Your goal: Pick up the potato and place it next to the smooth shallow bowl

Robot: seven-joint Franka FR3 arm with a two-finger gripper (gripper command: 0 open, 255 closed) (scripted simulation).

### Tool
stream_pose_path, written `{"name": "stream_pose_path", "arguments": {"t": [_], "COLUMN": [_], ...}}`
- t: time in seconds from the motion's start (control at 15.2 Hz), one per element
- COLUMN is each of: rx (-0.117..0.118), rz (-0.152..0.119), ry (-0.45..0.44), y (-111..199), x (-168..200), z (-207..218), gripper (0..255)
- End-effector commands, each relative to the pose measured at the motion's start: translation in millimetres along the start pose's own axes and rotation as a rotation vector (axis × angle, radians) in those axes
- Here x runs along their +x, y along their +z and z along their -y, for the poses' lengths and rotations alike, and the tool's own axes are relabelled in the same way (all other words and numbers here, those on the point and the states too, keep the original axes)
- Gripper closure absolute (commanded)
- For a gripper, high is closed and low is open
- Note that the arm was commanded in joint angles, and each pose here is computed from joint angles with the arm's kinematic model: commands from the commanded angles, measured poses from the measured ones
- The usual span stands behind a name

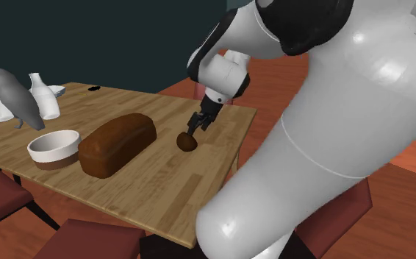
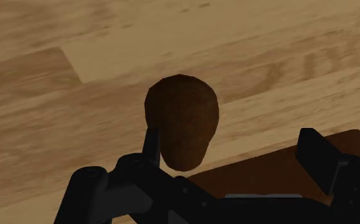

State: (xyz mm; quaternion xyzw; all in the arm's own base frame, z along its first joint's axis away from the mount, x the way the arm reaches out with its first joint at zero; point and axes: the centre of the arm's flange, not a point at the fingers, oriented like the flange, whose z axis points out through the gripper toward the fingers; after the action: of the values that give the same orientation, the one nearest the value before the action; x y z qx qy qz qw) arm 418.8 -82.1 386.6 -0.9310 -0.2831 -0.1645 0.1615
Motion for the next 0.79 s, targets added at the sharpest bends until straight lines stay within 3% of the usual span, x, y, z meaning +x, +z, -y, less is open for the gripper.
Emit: {"name": "stream_pose_path", "arguments": {"t": [0.0,0.2,0.73], "rx": [0.024,0.062,0.062], "rz": [-0.051,-0.112,-0.112], "ry": [-0.058,-0.127,-0.127], "y": [20.1,44.9,84.6], "x": [2.5,13.9,18.2], "z": [-17.8,-38.4,-35.7], "gripper": [0,0,0]}}
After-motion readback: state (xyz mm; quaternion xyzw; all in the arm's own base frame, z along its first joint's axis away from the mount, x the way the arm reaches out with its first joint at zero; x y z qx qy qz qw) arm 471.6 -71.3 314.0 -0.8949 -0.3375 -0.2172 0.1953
